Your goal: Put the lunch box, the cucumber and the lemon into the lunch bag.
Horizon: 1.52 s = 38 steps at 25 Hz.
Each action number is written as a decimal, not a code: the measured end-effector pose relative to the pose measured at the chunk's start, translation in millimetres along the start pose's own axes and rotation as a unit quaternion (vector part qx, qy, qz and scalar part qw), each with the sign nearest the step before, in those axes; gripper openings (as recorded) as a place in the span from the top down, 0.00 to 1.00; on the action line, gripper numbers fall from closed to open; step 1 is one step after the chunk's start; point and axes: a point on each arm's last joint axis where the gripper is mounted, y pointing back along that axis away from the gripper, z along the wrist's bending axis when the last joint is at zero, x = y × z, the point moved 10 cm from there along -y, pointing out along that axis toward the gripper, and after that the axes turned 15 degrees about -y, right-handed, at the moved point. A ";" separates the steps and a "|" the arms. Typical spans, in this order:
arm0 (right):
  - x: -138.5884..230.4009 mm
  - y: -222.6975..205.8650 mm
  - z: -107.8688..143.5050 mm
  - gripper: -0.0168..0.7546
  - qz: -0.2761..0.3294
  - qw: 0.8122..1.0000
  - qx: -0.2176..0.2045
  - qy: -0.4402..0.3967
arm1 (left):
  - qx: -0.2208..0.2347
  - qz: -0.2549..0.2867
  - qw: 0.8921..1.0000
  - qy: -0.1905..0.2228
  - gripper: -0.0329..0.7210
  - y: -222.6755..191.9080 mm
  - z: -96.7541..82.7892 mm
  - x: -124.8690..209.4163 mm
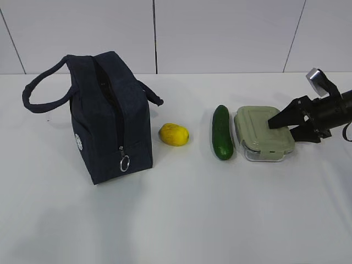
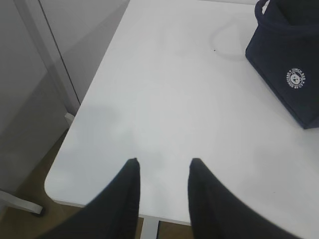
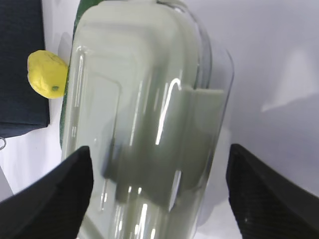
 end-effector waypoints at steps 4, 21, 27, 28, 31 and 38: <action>0.4 -5.9 -5.2 0.18 0.001 1.000 -0.007 -0.014 | 0.000 0.000 1.000 0.000 0.65 0.0 0.0 0.0; -0.2 -11.3 -0.9 0.20 0.000 0.999 -0.023 -0.022 | 0.000 0.000 1.000 0.000 0.65 0.0 0.0 0.0; 4.3 -21.7 7.0 0.20 0.013 1.000 -0.023 -0.013 | 0.000 0.000 1.000 0.000 0.65 0.0 0.0 0.0; 4.5 -21.8 7.0 0.20 0.014 1.000 -0.023 -0.013 | 0.000 0.000 1.000 0.000 0.65 0.0 0.0 0.0; 5.5 -22.4 6.7 0.21 0.016 1.000 -0.021 -0.011 | 0.000 0.000 1.000 0.000 0.65 0.0 0.0 0.0; 7.2 -22.0 8.0 0.34 0.022 0.999 -0.023 -0.010 | 0.000 0.000 1.000 0.000 0.65 0.0 0.0 0.0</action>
